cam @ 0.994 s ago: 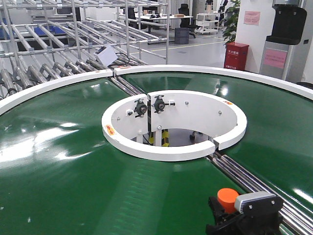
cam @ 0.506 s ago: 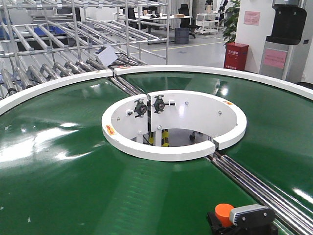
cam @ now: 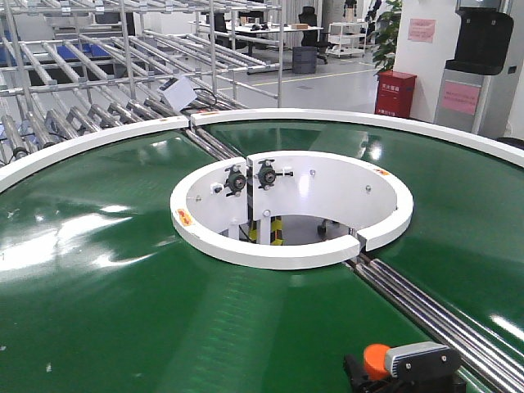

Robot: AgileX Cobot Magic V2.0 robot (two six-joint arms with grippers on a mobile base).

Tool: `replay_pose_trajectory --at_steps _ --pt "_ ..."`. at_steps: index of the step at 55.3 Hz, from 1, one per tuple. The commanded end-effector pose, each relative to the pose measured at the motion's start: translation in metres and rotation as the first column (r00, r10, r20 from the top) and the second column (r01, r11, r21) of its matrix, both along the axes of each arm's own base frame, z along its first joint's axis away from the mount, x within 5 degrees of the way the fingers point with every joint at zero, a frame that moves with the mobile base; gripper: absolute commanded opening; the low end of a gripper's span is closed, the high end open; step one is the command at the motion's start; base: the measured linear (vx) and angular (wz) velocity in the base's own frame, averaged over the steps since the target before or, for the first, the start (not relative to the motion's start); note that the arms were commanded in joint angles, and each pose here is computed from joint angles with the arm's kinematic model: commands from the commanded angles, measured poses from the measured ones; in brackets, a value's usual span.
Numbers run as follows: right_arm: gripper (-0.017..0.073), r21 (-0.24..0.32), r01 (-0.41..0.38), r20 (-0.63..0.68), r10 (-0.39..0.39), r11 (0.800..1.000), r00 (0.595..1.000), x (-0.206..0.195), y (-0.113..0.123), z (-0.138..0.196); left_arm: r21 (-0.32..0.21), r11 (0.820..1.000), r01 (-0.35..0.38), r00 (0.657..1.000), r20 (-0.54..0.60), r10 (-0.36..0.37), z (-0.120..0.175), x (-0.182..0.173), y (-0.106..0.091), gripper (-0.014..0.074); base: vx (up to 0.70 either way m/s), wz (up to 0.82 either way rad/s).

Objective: Grab orange capacitor from left shelf to right conveyor
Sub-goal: 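Lower the held cylinder onto the green belt with the right gripper, then open the right gripper and withdraw it from the cylinder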

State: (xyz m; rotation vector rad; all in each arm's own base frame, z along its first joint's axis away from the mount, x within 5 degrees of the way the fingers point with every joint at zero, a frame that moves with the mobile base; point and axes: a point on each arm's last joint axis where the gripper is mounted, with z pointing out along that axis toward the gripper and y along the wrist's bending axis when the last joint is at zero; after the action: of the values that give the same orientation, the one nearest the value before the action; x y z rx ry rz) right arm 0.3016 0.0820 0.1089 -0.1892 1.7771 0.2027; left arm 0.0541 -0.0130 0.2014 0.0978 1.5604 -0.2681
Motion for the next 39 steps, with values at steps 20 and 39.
replay_pose_trajectory --at_steps 20,39 --pt "0.0589 0.019 -0.104 0.289 0.095 0.994 0.953 -0.017 0.004 0.114 -0.036 0.999 0.007 0.994 0.109 -0.003 0.018 -0.002 0.001 -0.0006 0.0 0.0" --pt "-0.0013 -0.127 -0.075 0.004 0.076 0.989 0.997 -0.103 -0.025 0.186 -0.036 0.999 0.007 0.994 0.109 -0.003 0.018 -0.002 0.001 -0.0006 0.0 0.0"
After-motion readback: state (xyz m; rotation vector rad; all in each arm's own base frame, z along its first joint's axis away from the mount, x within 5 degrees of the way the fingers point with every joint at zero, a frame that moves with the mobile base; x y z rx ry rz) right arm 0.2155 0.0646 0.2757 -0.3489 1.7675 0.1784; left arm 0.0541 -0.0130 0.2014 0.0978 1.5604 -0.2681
